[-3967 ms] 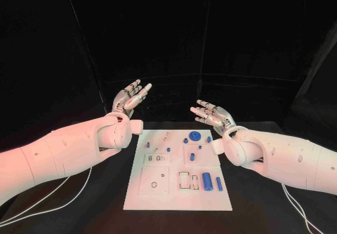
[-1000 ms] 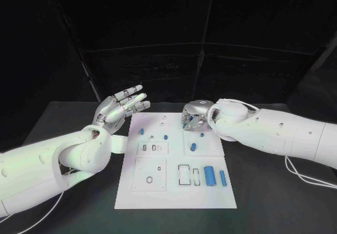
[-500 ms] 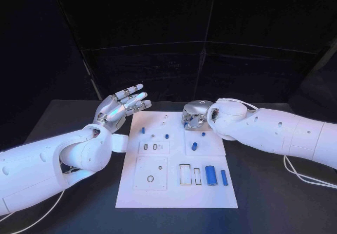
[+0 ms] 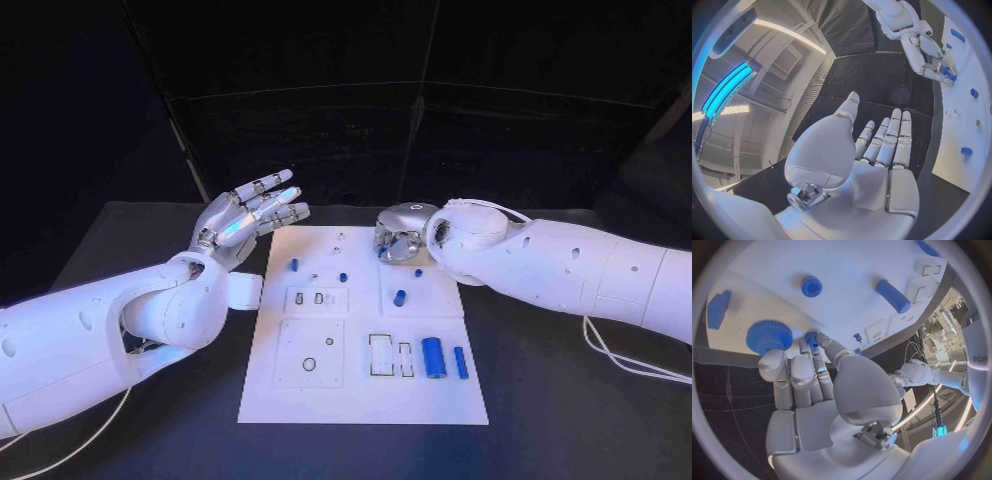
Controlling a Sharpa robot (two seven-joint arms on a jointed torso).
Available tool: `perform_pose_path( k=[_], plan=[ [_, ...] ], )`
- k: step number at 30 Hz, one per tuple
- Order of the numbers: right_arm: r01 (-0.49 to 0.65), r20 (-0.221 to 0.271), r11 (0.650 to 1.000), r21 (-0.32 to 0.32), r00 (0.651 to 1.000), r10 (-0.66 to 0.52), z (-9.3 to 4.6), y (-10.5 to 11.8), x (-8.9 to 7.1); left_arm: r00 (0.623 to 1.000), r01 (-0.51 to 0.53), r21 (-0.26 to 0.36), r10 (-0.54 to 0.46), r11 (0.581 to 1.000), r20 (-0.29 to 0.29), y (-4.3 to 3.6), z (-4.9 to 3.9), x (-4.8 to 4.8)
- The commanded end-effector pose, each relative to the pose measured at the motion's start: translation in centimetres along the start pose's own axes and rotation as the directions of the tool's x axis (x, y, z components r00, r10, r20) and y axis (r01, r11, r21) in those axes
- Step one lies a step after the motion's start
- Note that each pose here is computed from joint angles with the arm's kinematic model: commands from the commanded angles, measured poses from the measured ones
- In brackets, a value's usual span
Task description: Assemble the parts on the task board
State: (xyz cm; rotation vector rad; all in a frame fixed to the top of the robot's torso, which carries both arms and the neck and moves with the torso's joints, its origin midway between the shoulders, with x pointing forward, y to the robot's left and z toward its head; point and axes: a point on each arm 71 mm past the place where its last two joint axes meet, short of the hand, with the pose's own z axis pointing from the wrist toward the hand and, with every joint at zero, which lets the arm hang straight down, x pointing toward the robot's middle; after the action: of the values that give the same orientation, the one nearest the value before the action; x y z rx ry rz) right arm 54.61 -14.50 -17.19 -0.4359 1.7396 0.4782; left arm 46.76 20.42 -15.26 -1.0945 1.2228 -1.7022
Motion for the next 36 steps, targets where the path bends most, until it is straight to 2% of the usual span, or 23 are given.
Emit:
perform_pose_path(
  k=[1, 8, 18, 29, 36],
  plan=[
    [-0.001, 0.063, 1.0, -0.011, 0.998, 0.001, -0.1, 0.2, -0.4, 1.0, 0.006, 0.011, -0.006, 1.0, -0.011, -0.2, 0.03, 0.12],
    [-0.021, 0.172, 1.0, -0.018, 0.985, 0.023, -0.3, 0.8, -1.2, 1.0, 0.014, 0.007, -0.014, 1.0, 0.001, -0.19, 0.03, -0.05],
    [-0.033, 0.255, 0.999, -0.024, 0.966, 0.038, 0.4, 1.8, -1.9, 1.0, 0.025, 0.006, -0.025, 1.0, 0.0, -0.12, 0.12, 0.11],
    [-0.047, 0.26, 0.998, -0.033, 0.964, 0.054, 2.0, 2.6, -2.1, 0.999, 0.033, 0.005, -0.033, 0.999, -0.005, 0.0, 0.28, 0.4],
    [-0.045, 0.236, 0.998, -0.04, 0.97, 0.053, 3.1, 3.4, -2.0, 0.999, 0.036, 0.007, -0.036, 0.999, -0.01, -0.06, 0.41, 0.74]
  ],
)
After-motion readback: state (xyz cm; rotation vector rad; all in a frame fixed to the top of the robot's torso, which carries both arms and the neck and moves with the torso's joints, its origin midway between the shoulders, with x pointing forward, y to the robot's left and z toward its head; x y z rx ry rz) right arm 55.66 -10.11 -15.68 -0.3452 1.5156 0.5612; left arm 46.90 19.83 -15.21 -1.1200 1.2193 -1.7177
